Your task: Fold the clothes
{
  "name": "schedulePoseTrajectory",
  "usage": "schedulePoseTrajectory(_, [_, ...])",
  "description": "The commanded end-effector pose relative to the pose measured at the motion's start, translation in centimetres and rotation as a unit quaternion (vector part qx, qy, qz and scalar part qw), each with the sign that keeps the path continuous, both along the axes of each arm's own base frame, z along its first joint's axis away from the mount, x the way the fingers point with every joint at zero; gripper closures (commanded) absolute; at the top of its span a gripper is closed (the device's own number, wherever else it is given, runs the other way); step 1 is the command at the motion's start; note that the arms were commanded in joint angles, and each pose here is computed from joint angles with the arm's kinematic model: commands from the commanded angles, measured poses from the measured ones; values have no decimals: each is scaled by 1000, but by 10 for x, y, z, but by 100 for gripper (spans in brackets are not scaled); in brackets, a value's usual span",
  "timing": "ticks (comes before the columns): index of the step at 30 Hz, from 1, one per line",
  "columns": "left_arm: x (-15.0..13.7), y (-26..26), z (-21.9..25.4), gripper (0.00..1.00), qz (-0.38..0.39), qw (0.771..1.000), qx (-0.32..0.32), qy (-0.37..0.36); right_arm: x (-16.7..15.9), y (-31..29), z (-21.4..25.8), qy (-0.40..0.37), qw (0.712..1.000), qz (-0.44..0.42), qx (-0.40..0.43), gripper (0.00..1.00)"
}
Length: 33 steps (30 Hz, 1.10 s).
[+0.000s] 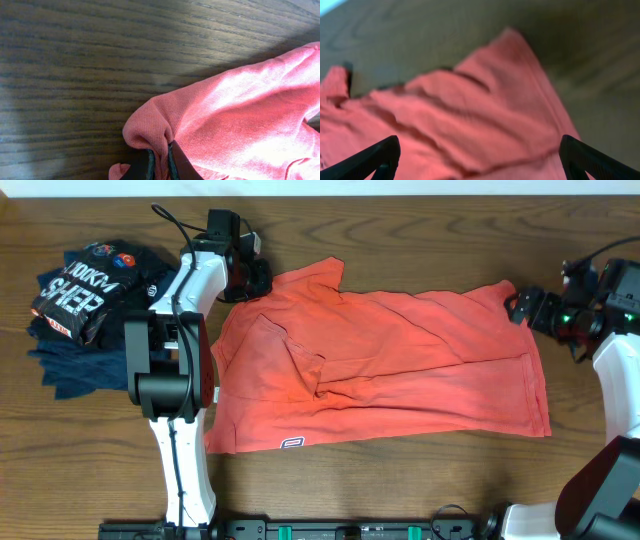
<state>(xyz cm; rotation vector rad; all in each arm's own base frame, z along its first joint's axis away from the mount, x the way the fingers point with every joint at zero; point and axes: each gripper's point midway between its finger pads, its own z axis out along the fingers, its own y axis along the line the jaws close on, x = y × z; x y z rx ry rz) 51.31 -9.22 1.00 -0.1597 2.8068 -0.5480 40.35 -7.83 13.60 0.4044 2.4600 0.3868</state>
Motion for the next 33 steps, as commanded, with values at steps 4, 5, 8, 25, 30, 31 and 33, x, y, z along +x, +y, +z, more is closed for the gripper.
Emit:
schedulePoseTrajectory(4, [-2,-1,0,91,13,1000,-7,12,43,8,-11,-5,999,32,-7,1])
schedulePoseTrajectory(5, [-1,-1,0,91,13,1000,-7,12,52,8,-16,-1,999,39,-15,1])
schedulePoseTrajectory(8, [-2,-1,0,91,13,1000,-7,13,83,11,-33,13,997,56,-43,1])
schedulePoseTrajectory(25, [-6,-1,-1,91,13,1000,-6,22,120,4,-138,123,985,16,-123,1])
schedulePoseTrajectory(30, [-7,-1,-1,91,13,1000,-6,25,110,6,-153,151,981,18,-117,37])
schedulePoseTrajectory(31, [-8,-1,-2,91,13,1000,-6,25,109,6,-153,153,981,17,-118,58])
schedulePoseTrajectory(33, [-7,-1,-1,91,13,1000,-6,25,107,3,-151,156,981,7,-118,93])
